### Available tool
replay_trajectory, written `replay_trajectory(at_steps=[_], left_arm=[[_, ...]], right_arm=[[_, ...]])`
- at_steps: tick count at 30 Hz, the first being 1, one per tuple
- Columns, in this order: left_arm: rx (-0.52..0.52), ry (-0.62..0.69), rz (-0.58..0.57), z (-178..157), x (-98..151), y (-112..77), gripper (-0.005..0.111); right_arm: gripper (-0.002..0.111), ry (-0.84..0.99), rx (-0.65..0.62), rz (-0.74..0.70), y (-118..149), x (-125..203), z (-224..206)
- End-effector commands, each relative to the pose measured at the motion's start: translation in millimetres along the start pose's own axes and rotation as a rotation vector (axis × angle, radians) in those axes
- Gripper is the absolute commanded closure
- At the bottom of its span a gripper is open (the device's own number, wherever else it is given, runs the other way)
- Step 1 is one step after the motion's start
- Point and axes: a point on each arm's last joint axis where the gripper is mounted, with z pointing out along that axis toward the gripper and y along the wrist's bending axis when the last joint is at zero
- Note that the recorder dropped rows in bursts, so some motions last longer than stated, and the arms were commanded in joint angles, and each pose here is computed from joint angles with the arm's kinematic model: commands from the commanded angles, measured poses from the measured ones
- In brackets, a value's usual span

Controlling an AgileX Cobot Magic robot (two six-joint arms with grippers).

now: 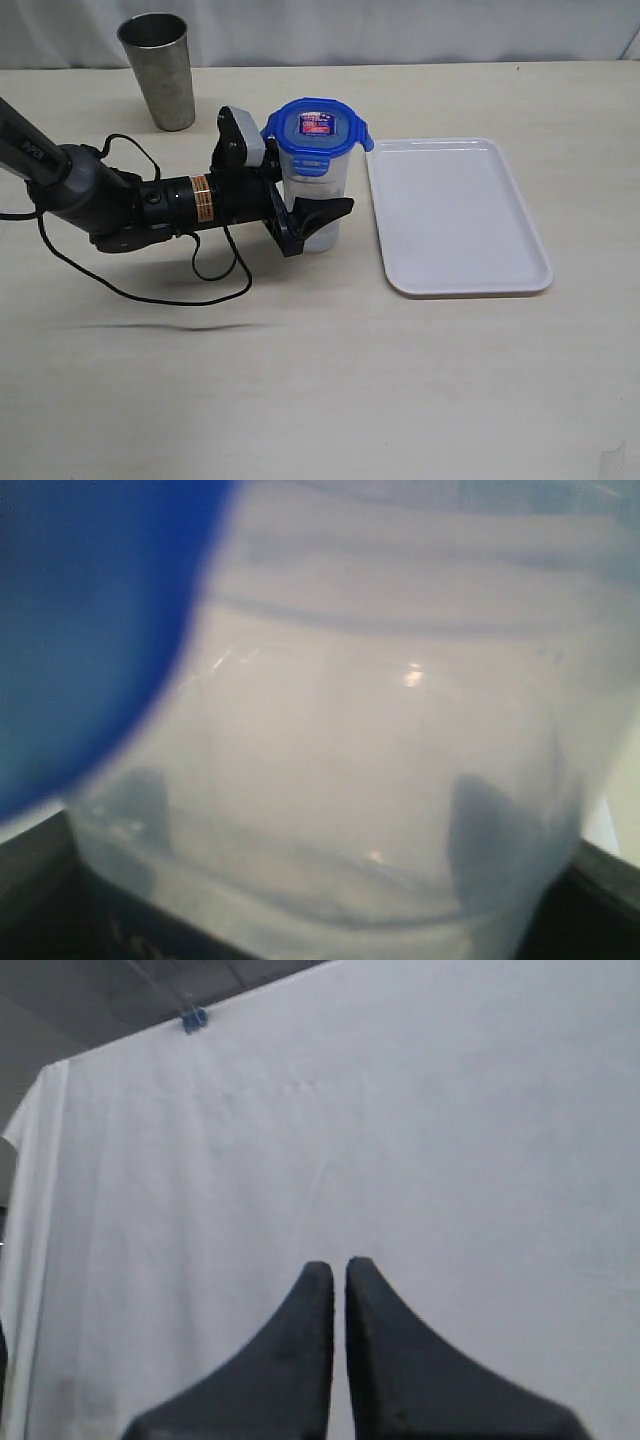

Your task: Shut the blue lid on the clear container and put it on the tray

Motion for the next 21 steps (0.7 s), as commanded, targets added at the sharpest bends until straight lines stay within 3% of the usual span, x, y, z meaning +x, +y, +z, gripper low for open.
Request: replay_trajectory(at_steps=[1, 5, 7, 11, 13, 14, 16, 19, 21], left_arm=[[0.014, 0.014, -0.001, 1, 0, -1.0, 0.107], [0.013, 0.018, -0.001, 1, 0, -0.9, 0.107], [0.013, 0.018, -0.001, 1, 0, -0.9, 0.107], [0.013, 0.018, -0.001, 1, 0, -0.9, 0.107], [0.013, 0.018, -0.001, 1, 0, -0.9, 0.107], [0.013, 0.018, -0.001, 1, 0, -0.9, 0.107], [0.013, 0.018, -0.001, 1, 0, -0.9, 0.107], [0.014, 0.021, 0.000, 1, 1, -1.0, 0.107], [0.014, 0.021, 0.000, 1, 1, -1.0, 0.107]], right_arm=[[0.101, -0.033, -0.079, -0.060, 14, -41, 29], [0.076, 0.250, 0.042, -0.181, 6, -61, 94], [0.075, 0.458, 0.123, -0.279, -7, -53, 143], [0.076, 0.936, 0.346, -0.437, -42, -19, 198], [0.076, 1.209, 0.397, -0.449, -53, 5, 215], [0.076, 1.300, 0.359, -0.443, -53, 15, 221], [0.076, 1.357, 0.131, -0.358, -39, 33, 237], [0.075, 1.292, -0.256, -0.283, -7, 42, 246], [0.073, 1.218, -0.417, -0.240, 14, 41, 249]])
